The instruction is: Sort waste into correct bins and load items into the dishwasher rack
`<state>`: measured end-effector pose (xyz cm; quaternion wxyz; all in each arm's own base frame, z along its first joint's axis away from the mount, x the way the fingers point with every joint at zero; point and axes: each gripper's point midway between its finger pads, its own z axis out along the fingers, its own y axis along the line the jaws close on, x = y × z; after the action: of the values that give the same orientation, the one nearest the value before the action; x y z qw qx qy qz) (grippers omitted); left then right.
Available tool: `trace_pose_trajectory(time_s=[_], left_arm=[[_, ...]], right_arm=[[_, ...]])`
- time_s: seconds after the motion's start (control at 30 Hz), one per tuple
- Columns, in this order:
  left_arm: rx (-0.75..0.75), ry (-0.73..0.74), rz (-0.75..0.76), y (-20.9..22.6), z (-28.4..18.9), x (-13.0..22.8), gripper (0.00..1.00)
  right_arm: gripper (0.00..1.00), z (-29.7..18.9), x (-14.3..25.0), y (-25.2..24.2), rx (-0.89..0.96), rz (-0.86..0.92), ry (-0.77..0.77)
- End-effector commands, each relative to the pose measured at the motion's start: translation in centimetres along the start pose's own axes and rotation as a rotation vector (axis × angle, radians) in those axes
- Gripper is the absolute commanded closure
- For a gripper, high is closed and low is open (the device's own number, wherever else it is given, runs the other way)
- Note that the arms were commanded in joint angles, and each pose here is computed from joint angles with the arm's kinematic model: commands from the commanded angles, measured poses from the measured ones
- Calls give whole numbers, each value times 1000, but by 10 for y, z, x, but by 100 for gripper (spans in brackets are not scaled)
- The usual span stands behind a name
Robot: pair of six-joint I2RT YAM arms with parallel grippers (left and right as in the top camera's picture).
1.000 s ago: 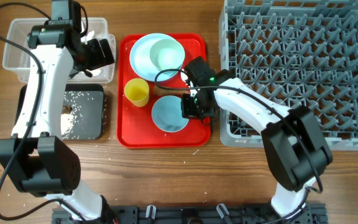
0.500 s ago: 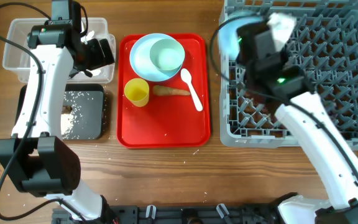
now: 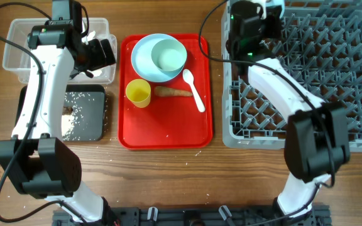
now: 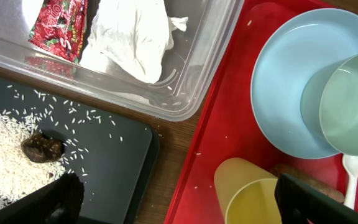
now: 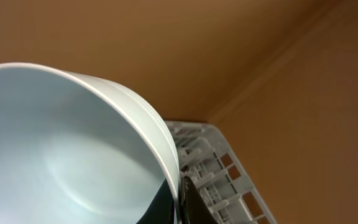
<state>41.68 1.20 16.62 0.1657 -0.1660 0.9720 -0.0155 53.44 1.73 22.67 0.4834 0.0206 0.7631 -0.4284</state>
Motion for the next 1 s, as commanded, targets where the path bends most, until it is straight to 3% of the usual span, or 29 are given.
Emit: trace_pose_trajectory(time_s=[0.0,0.5,0.7,0.73,0.83,0.97], left_arm=[[9,-39,-1,0,-13,-7,0],[9,-39,-2,0,-13,-7,0],[9,-39,-1,0,-13,-7,0],[9,-39,-1,0,-13,-7,0],[9,-39,-1,0,-13,-7,0],[9,-39,-1,0,-13,-7,0]], right_arm=[[96,7,15,16,13,-97,29],[96,35,36,45,16,-20,11],[95,2,24,81,-76,-68,-37],[93,-7,21,88,-94,-73,-51],[69,-22,19,100,-125,-104,-60],[58,-25,18,103,-130,-105,-65]])
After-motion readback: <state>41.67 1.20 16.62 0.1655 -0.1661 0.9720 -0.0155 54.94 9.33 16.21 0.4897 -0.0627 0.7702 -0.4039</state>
